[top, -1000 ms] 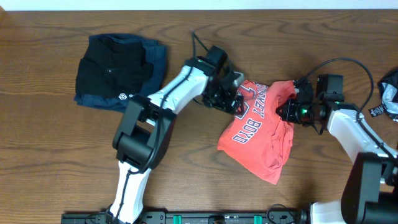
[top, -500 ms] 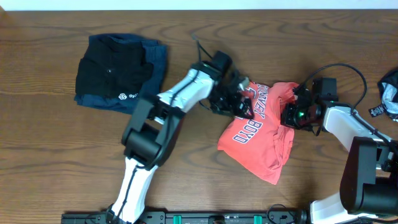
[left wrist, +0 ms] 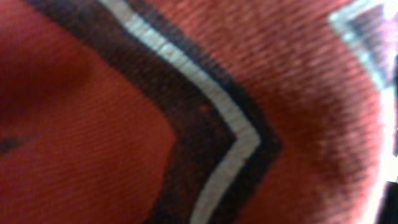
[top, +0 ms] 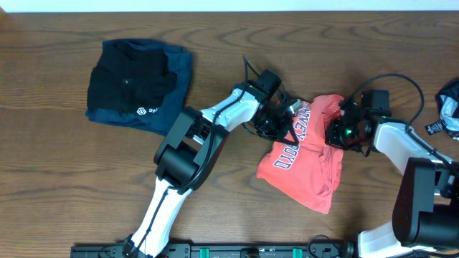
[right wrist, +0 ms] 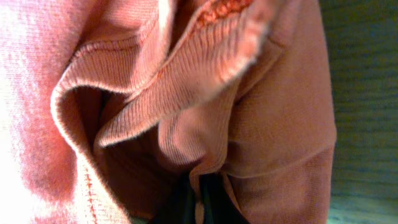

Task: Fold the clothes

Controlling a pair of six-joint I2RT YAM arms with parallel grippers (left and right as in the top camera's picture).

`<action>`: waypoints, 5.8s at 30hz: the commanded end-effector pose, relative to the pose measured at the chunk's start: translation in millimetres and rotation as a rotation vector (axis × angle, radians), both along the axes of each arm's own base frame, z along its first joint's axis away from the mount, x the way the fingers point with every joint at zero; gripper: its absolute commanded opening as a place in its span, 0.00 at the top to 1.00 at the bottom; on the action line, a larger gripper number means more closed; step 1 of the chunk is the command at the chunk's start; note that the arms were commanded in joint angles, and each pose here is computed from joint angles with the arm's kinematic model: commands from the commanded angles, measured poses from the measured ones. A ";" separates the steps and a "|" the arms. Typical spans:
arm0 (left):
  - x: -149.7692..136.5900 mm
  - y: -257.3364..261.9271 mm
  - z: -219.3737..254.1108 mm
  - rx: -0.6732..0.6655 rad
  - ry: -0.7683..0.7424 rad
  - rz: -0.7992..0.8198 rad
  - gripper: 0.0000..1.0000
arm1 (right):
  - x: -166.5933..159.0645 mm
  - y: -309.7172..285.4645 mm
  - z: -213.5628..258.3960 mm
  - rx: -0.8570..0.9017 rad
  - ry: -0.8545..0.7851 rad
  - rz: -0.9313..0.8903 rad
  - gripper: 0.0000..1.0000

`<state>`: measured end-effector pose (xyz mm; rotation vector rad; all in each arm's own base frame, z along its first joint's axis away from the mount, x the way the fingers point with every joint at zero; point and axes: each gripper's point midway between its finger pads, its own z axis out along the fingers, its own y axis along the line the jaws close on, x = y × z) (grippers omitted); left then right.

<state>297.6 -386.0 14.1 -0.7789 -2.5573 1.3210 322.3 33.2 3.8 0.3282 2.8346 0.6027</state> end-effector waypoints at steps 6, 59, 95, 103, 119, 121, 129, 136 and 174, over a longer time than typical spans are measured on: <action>66.2 32.4 85.5 -0.054 -0.234 0.131 0.94 | 29.4 -26.2 105.4 0.021 -0.212 -0.029 0.75; 95.4 483.5 263.4 0.567 -0.514 1.280 0.12 | 9.9 -25.1 209.6 -0.015 -0.414 -0.032 0.57; 57.1 386.8 220.4 0.599 -0.516 0.778 0.35 | 14.4 2.5 282.5 -0.007 -0.794 0.219 0.51; -40.0 385.4 310.8 0.593 -0.756 0.866 0.02 | -31.4 11.7 337.9 -0.074 -0.972 0.233 0.01; -72.1 383.9 341.8 0.564 -0.894 0.915 0.02 | -58.6 16.7 338.1 -0.078 -0.953 0.231 0.01; -72.1 383.9 341.8 0.564 -0.894 0.915 0.02 | -52.8 3.4 335.8 -0.175 -0.957 0.210 0.01; -72.1 383.9 341.8 0.564 -0.894 0.915 0.02 | -44.2 -23.2 332.6 -0.320 -0.931 0.112 0.01; -72.1 383.9 341.8 0.564 -0.894 0.915 0.02 | -75.0 6.6 341.3 -0.331 -1.026 0.202 0.01; -72.1 384.0 341.8 0.564 -0.894 0.915 0.02 | -87.3 10.0 154.2 -0.373 -1.271 0.174 0.01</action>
